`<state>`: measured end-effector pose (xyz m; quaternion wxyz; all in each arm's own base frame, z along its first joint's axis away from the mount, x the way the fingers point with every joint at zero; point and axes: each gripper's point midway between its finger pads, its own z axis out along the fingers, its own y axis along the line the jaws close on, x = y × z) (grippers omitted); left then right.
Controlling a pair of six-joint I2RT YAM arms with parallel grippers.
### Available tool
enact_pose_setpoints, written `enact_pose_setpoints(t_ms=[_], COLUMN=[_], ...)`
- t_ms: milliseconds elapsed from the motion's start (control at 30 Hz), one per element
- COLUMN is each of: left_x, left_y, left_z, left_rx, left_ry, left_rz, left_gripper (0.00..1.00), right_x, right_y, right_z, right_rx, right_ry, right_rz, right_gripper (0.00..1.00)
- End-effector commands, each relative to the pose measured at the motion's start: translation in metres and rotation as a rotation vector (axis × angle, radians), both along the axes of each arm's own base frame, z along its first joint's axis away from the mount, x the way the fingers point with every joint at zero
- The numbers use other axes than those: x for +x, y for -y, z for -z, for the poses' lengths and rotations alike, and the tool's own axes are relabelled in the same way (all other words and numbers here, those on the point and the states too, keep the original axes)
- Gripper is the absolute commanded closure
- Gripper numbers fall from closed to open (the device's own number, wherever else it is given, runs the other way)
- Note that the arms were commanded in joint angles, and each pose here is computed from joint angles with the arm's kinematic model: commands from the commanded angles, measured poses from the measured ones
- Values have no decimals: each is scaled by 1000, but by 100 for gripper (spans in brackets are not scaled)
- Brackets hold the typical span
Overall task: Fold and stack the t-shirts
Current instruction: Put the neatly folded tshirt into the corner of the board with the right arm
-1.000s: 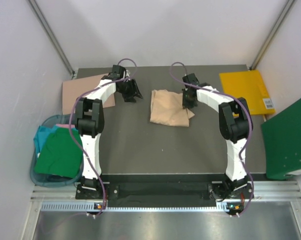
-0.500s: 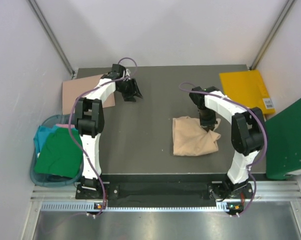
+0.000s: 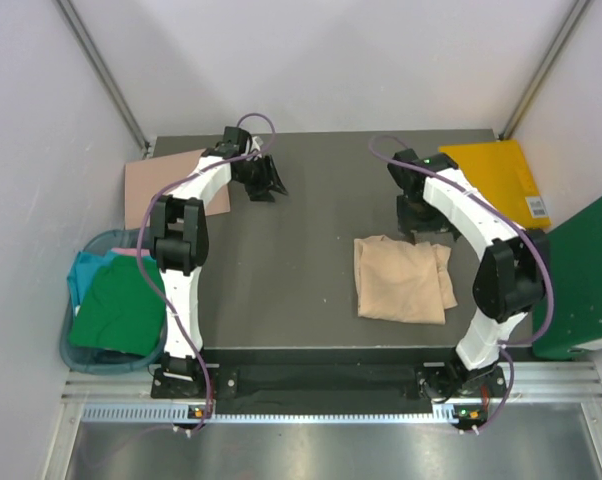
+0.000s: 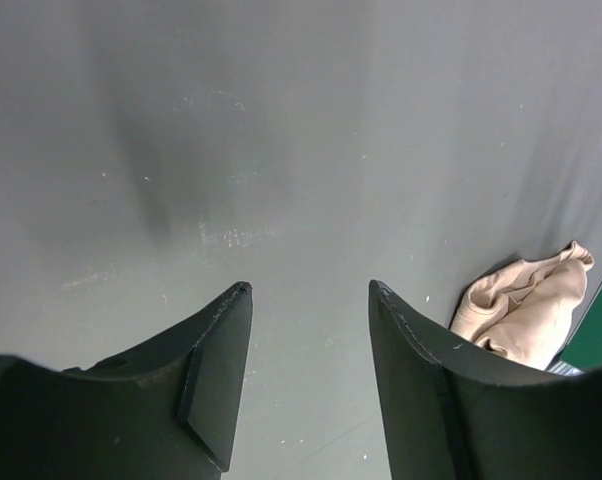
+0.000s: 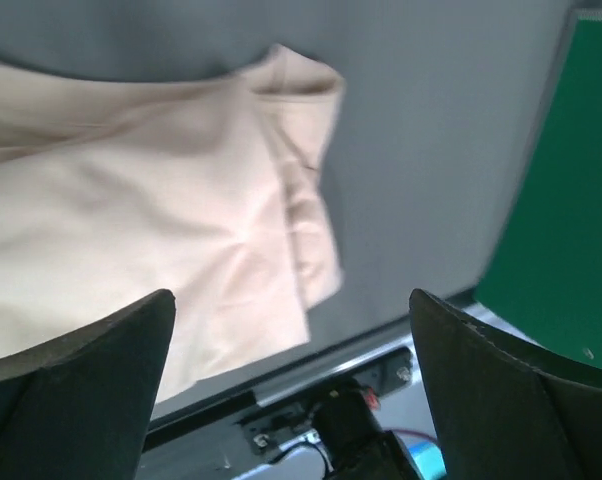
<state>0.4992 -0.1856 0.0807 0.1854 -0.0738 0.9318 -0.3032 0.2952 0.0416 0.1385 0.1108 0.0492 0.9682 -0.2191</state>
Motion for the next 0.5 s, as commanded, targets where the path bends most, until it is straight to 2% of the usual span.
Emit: enact_pose_setpoints(t_ms=[0, 33, 67, 100, 133, 267, 467], left_x=[3, 3, 4, 4, 3, 2, -1], left_y=[1, 0, 0, -1, -1, -4, -9], left_z=[-17, -19, -19, -20, -20, -22, -18], left_rx=[-19, -18, -13, -11, -9, 7, 26], left_ry=[47, 51, 55, 57, 56, 59, 47], left_rz=[16, 13, 13, 15, 14, 11, 7], left_gripper=[45, 45, 45, 45, 45, 45, 46], right_x=[13, 16, 15, 16, 20, 11, 1], right_y=[-64, -91, -114, -132, -153, -211, -246], right_z=[-22, -16, -12, -3, 0, 21, 64], right_rx=[218, 321, 366, 407, 471, 549, 585], right_ry=[91, 85, 72, 57, 66, -28, -136], right_rz=[-187, -242, -323, -359, -398, -565, -629], right_gripper=[12, 26, 48, 99, 100, 100, 100])
